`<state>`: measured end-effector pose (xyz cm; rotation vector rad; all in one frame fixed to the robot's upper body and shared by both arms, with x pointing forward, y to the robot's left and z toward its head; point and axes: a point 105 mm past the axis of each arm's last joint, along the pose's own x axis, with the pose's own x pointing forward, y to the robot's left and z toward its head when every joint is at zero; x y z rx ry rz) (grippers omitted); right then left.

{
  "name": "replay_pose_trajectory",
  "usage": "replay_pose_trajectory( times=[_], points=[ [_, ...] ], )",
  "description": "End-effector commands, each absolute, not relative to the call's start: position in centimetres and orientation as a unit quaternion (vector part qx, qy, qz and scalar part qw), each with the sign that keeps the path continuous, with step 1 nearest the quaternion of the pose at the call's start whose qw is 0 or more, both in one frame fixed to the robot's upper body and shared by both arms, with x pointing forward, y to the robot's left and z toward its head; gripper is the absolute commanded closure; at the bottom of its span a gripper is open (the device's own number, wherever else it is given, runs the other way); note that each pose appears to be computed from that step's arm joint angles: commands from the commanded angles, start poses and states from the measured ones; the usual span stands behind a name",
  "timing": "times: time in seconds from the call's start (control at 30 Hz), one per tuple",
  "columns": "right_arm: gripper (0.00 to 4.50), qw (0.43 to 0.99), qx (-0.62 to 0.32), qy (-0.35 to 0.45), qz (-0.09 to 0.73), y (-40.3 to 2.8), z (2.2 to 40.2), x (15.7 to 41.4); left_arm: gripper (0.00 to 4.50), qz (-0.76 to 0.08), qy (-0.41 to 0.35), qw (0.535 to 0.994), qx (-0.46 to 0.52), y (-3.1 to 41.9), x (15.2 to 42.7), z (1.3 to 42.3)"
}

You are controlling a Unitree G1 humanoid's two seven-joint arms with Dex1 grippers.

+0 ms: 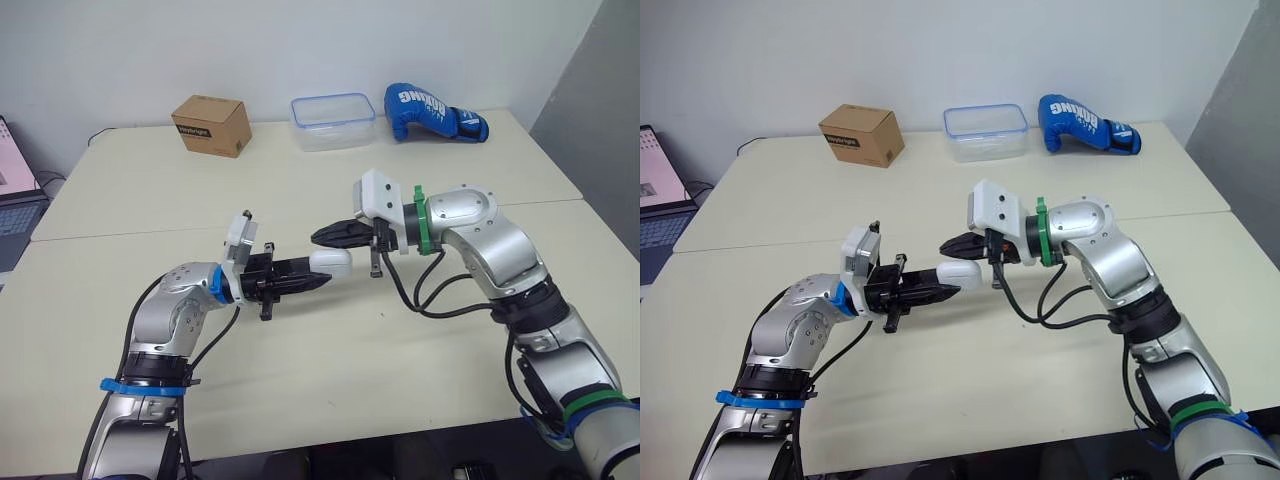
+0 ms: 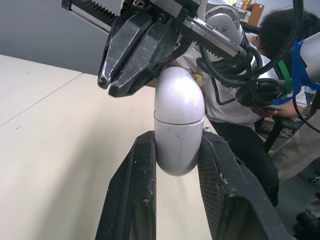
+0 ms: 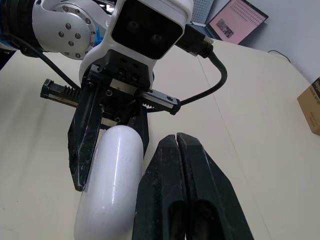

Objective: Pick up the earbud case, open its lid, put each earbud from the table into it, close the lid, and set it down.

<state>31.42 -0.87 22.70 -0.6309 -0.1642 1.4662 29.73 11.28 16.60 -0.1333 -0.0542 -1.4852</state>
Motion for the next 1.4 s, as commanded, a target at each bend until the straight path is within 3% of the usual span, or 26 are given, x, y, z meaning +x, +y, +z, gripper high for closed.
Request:
replay_pose_trajectory(
  times=[0.03, 0.27, 0.4, 0.53, 0.7, 0.8, 1.0, 1.4],
  points=[
    [4.47, 0.673, -0.300, -0.109, 0.667, -0.5, 23.4, 30.0, 3.69, -0.664, -0.045, 0.745, -0.056, 11.7, 30.0, 17.8],
    [4.47, 0.676, -0.312, -0.108, 0.658, -0.8, 23.1, 30.1, 3.69, -0.658, -0.037, 0.750, -0.050, 11.7, 30.1, 17.7],
    [4.47, 0.722, -0.299, -0.067, 0.620, -3.9, 24.4, 31.4, 3.69, -0.605, 0.015, 0.795, -0.028, 11.8, 31.6, 16.7],
    [4.47, 0.766, -0.251, 0.010, 0.592, -7.8, 23.1, 30.8, 3.69, -0.512, 0.105, 0.852, -0.018, 12.3, 33.9, 15.1],
    [4.47, 0.800, -0.218, 0.076, 0.554, -10.6, 20.5, 30.4, 3.69, -0.552, 0.164, 0.803, -0.153, 11.0, 33.2, 16.5],
    [4.47, 0.814, -0.199, 0.078, 0.540, -11.1, 20.3, 30.5, 3.69, -0.551, 0.184, 0.794, -0.181, 10.5, 33.5, 16.4],
    [4.47, 0.831, -0.184, 0.076, 0.519, -11.7, 20.4, 30.6, 3.69, -0.544, 0.240, 0.779, -0.198, 9.2, 33.9, 14.4],
    [4.47, 0.831, -0.183, 0.079, 0.520, -11.8, 19.9, 29.6, 3.69, -0.475, 0.287, 0.815, -0.165, 9.3, 36.6, 11.1]
  ],
)
